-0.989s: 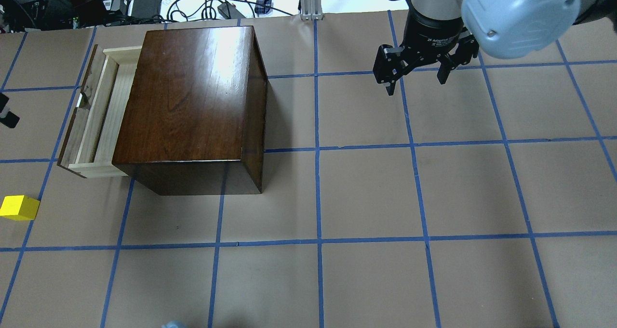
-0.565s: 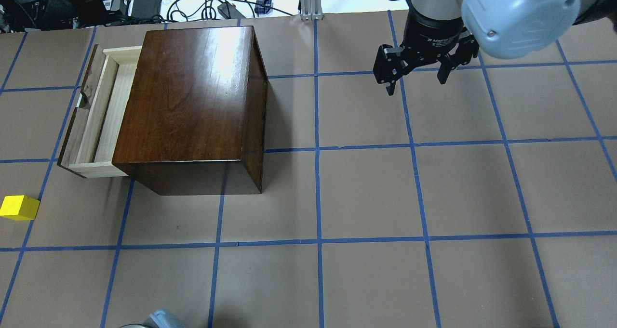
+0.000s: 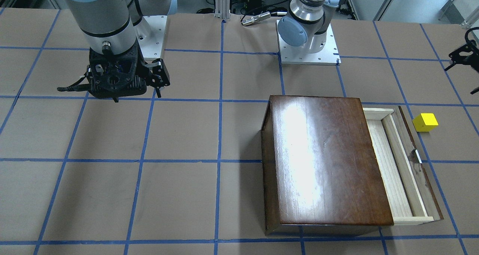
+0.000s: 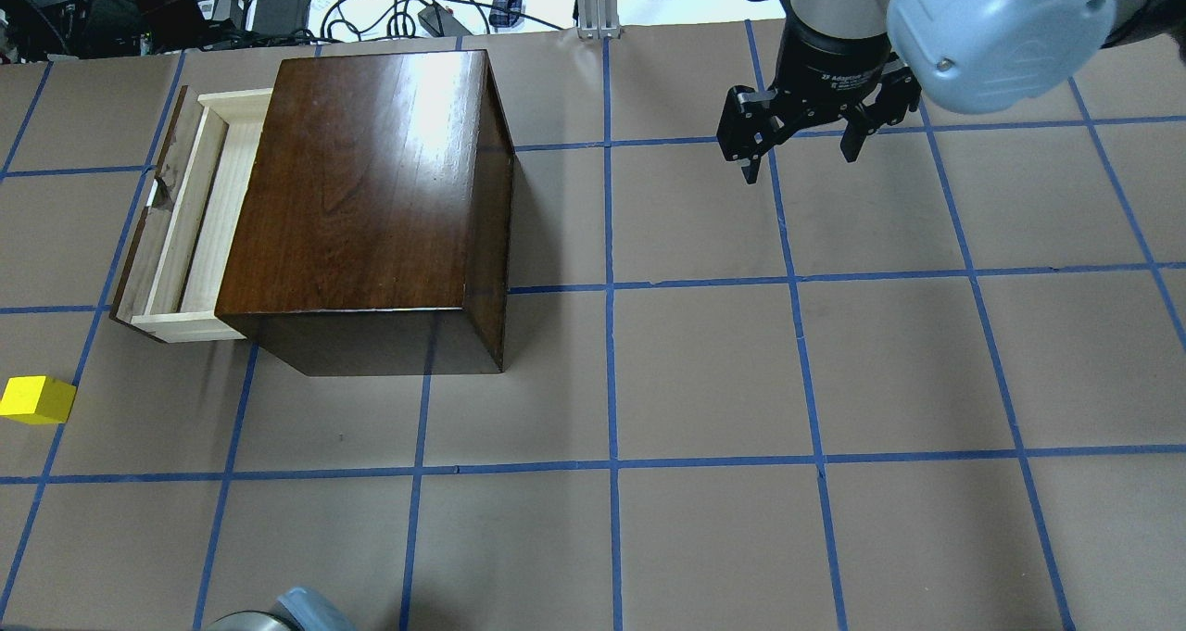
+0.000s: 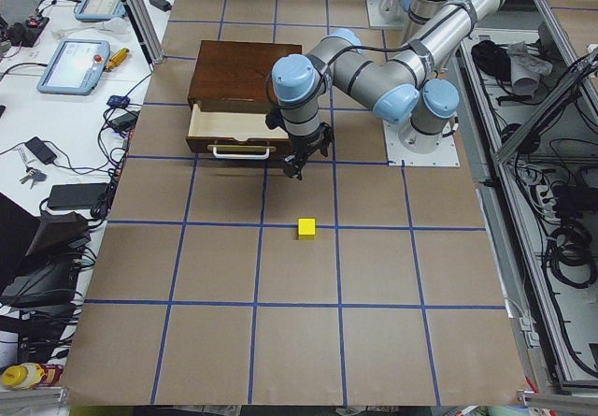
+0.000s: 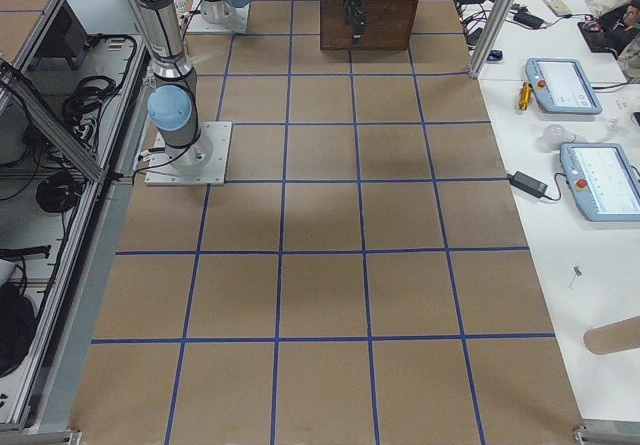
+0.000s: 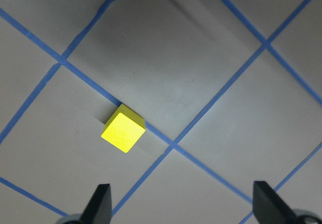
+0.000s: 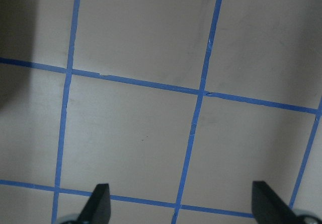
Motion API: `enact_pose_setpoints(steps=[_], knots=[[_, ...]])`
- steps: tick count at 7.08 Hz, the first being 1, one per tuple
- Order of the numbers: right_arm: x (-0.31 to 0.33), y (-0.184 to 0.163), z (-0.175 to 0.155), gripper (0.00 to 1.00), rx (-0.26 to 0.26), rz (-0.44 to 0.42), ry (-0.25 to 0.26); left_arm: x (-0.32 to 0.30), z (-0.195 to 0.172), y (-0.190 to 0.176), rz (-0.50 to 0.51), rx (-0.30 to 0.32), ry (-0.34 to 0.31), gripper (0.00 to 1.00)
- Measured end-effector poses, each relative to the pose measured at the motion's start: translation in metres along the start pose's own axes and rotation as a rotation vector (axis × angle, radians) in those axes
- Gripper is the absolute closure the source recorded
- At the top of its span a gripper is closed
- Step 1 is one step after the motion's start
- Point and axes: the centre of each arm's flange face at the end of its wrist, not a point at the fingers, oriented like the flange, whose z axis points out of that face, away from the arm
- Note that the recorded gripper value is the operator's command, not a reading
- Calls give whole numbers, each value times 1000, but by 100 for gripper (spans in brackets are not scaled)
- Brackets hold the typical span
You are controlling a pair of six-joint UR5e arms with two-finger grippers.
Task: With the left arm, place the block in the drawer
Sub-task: 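Lower the left gripper over the yellow cube and close on it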
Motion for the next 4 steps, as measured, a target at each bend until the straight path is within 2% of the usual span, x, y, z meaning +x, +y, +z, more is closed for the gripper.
enact_pose_setpoints(steps=[2, 4], knots=[[0, 0, 0, 0, 0, 1, 0, 1, 52, 15, 207, -5, -51, 0], [0, 0, 0, 0, 0, 0, -1, 3, 101, 22, 394, 61, -126, 0]])
